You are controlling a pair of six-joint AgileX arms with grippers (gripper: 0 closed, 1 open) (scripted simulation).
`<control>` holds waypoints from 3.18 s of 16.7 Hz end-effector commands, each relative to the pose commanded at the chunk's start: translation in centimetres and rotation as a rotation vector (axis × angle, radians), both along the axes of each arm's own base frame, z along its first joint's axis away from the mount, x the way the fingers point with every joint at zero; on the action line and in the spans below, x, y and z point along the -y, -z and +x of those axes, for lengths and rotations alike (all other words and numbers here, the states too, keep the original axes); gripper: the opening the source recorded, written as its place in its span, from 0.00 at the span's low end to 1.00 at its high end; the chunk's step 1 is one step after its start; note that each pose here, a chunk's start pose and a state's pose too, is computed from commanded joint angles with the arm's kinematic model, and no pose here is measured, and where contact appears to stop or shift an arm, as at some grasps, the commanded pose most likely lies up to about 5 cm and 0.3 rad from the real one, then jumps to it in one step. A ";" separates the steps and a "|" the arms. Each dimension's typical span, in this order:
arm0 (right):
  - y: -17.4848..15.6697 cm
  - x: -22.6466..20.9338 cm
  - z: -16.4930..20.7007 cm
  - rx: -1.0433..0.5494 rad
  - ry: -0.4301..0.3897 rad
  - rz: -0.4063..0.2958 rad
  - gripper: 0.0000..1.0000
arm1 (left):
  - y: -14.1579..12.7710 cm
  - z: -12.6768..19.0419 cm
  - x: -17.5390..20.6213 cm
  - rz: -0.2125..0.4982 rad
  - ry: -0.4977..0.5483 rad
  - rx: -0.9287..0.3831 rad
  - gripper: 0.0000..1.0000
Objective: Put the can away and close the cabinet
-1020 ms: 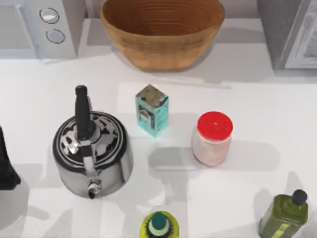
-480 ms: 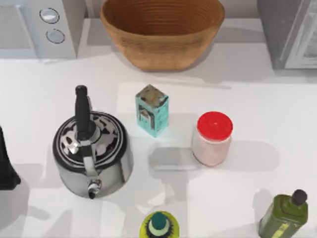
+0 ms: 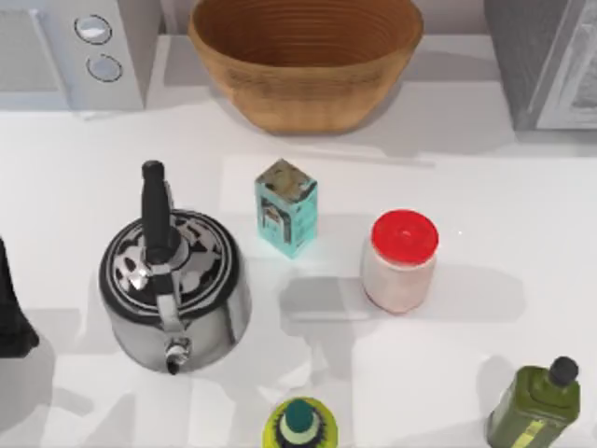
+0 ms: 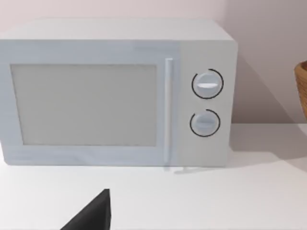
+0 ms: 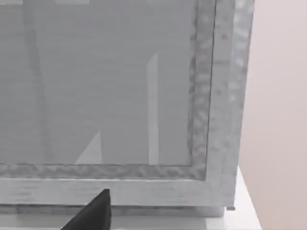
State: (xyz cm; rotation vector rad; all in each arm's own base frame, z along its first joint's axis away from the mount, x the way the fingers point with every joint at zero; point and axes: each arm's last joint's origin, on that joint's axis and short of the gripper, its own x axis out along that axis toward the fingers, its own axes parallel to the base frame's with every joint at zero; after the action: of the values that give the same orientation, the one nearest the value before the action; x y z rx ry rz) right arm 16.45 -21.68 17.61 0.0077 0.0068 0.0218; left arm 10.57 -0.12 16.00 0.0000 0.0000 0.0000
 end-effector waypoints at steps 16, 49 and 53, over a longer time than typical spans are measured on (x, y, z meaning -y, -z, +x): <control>-29.2 1.2 0.8 -0.018 -0.011 0.029 1.00 | 0.0 0.0 0.0 0.000 0.000 0.000 1.00; -33.4 -30.7 6.9 0.003 0.016 -0.002 1.00 | 0.0 0.0 0.0 0.000 0.000 0.000 1.00; -33.3 -31.6 6.3 0.001 0.012 -0.006 1.00 | 0.0 0.0 0.0 0.000 0.000 0.000 1.00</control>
State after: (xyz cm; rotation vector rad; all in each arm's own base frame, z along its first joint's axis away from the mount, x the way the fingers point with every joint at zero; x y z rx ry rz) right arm 22.78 9.93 50.94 0.0012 0.0058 0.0097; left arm 10.57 -0.12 16.00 0.0000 0.0000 0.0000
